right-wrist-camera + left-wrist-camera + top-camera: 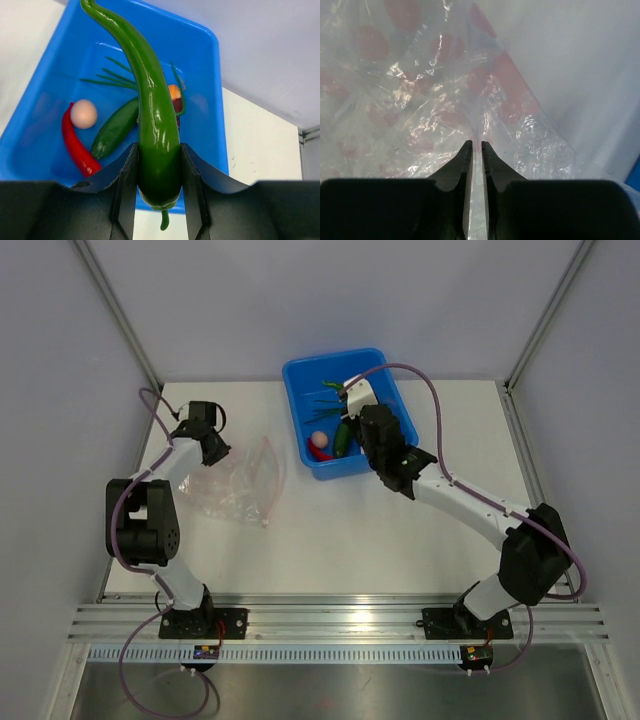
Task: Open the zip-top bag and remove the fake food
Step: Place the fake vegetable in the bin.
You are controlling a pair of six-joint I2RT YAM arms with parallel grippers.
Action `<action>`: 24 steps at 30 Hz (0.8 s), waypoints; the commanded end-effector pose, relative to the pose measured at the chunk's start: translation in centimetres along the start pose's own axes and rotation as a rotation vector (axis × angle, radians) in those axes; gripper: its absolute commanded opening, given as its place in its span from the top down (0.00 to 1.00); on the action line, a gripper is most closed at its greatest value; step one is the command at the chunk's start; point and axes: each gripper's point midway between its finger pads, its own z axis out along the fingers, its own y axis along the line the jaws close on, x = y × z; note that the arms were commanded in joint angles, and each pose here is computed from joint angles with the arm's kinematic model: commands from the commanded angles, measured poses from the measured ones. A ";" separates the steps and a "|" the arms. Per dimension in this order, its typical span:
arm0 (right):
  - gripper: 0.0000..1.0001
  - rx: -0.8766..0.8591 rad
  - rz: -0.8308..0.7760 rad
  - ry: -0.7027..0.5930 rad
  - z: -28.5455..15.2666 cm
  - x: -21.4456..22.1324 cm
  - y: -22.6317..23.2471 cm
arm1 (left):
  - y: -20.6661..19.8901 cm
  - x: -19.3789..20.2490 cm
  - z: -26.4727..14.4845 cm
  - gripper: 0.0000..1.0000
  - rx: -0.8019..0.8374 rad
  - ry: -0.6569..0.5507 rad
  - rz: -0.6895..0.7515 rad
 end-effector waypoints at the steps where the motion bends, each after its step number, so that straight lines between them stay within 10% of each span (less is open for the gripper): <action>1: 0.80 -0.008 0.127 -0.039 1.6 -2.2 -2.0 | -2.1 -2.3 0.0 0.80 0.057 -0.053 -0.037; 3: 0.80 -0.007 0.132 -0.033 2.8 -2.1 -2.5 | -2.4 -2.5 -0.3 0.55 0.072 -0.056 -0.034; 9: 0.79 0.007 0.104 0.012 6.3 -0.3 -2.3 | -2.3 -3.3 -1.6 0.24 0.083 -0.069 -0.031; 20: 0.75 0.047 0.104 0.121 12.7 5.4 -2.5 | -4.6 -3.7 -8.2 0.17 0.261 -0.031 0.004; 24: 0.52 0.045 0.135 0.143 13.6 6.4 -1.7 | -4.9 -2.5 -10.1 0.15 0.353 -0.040 -0.007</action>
